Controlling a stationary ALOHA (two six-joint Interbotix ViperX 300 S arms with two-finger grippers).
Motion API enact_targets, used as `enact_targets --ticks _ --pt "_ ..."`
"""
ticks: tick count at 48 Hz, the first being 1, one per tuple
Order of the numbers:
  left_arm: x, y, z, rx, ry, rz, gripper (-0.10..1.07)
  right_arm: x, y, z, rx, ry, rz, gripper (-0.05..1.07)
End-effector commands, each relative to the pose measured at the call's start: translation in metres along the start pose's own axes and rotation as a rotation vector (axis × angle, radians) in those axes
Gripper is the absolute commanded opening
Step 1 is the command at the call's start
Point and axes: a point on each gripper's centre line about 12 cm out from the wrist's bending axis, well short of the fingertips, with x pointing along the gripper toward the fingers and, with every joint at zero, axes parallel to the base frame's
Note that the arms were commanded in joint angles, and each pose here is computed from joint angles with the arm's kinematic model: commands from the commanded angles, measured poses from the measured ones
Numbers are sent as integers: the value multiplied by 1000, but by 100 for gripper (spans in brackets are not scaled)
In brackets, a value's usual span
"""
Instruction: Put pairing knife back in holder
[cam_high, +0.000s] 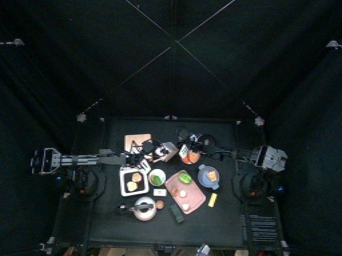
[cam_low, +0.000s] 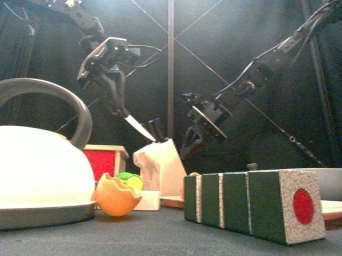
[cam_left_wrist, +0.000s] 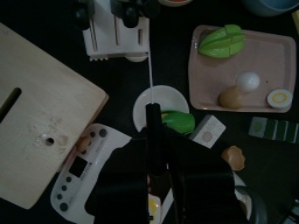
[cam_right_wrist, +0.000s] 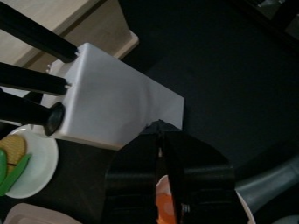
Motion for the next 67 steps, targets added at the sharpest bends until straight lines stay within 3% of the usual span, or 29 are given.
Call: enact_targets --ticks 1,54,67 --pt "-5 -3 9 -1 -25 -11 33 -6 1 16 -1 -45 8 42" --pt "5 8 22 -27 -38 19 34 2 3 17 -12 -42 8 42" --pt "11 3 30 12 -34 20 34 6 6 19 -24 -41 12 42"
